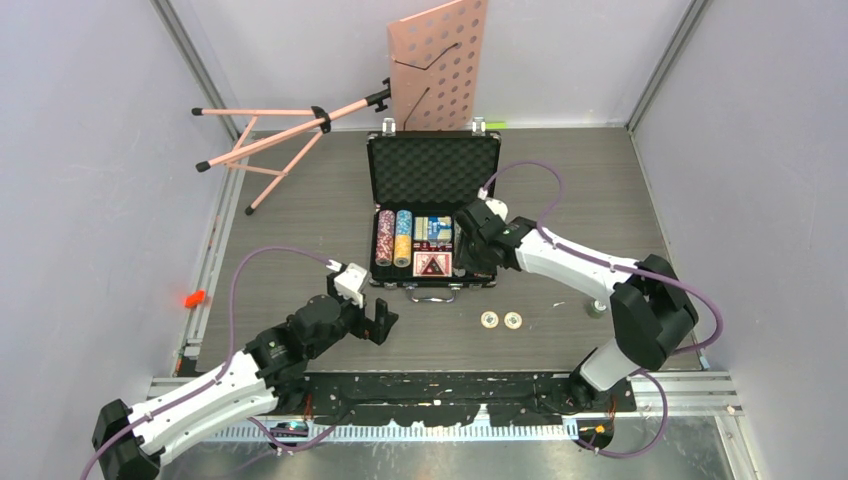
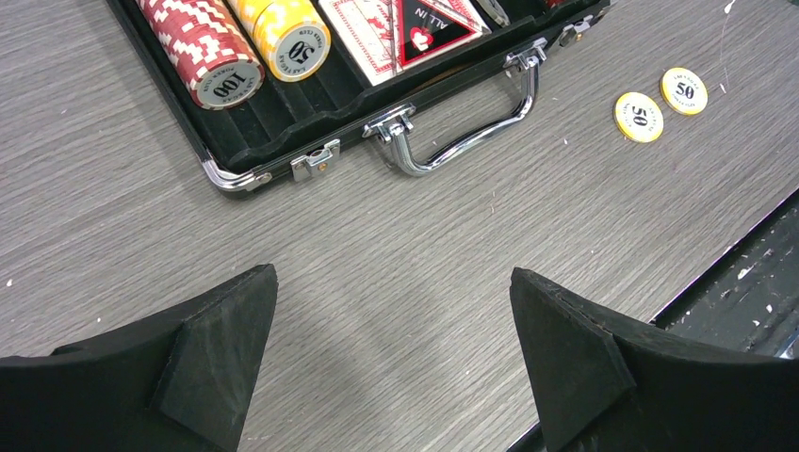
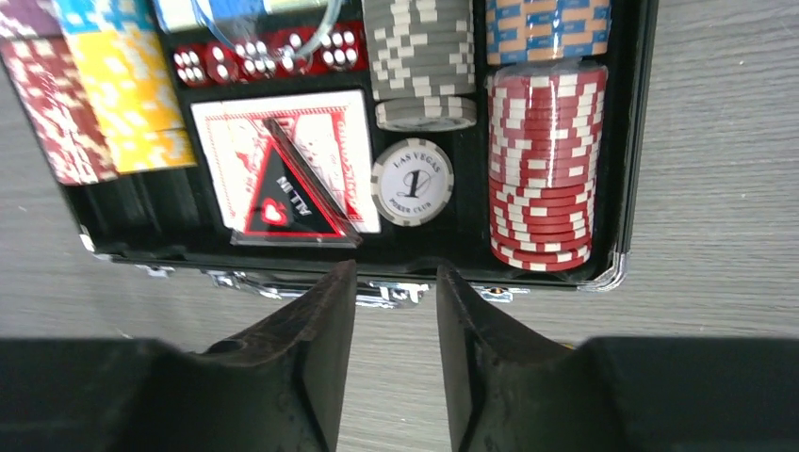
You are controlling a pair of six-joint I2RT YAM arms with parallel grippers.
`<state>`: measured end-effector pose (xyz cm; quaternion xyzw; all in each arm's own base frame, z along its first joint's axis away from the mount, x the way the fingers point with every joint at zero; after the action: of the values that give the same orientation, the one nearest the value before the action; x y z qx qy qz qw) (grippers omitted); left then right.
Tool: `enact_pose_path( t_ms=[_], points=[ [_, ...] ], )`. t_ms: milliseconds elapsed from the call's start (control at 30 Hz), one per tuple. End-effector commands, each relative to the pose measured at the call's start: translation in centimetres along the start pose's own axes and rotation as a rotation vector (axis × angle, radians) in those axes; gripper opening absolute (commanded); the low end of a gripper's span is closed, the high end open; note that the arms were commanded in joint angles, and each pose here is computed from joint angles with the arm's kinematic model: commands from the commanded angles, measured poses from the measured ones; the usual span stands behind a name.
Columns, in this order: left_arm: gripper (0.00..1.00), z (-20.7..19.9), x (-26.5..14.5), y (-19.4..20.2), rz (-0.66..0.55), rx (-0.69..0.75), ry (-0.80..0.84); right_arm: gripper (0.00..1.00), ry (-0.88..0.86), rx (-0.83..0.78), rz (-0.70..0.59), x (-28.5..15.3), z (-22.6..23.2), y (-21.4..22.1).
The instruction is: Pack up texas hold em set
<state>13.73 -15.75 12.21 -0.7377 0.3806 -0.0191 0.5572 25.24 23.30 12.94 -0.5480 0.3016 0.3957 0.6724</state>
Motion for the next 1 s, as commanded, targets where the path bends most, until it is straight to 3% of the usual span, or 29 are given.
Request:
enact_pose_path(
  t_ms=[0,700,967],
  points=[
    [0.98,-0.6,0.2,-1.0,-0.048,-0.005,0.022,0.41,0.002,-0.154,0.048,0.0,-0.3,0.5],
    [0.98,-0.6,0.5,-0.9,-0.032,-0.003,0.013,0.44,0.017,-0.186,0.127,3.9,0.9,1.0],
    [0.98,-0.6,0.4,-0.9,-0.034,-0.002,0.015,0.47,-0.058,-0.020,0.077,5.1,2.0,1.5]
  ],
)
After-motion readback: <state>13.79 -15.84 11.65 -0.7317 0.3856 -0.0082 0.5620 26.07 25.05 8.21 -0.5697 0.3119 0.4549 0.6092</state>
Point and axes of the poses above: each gripper's point midway between its finger pads, its own x axis out along the fingers, its own z axis along the line the jaws close on, y = z × x, the point moved 5 cm from there along -x, back along the fingers, and after that the axes turned 12 degrees about -x, right-handed, at the moved point
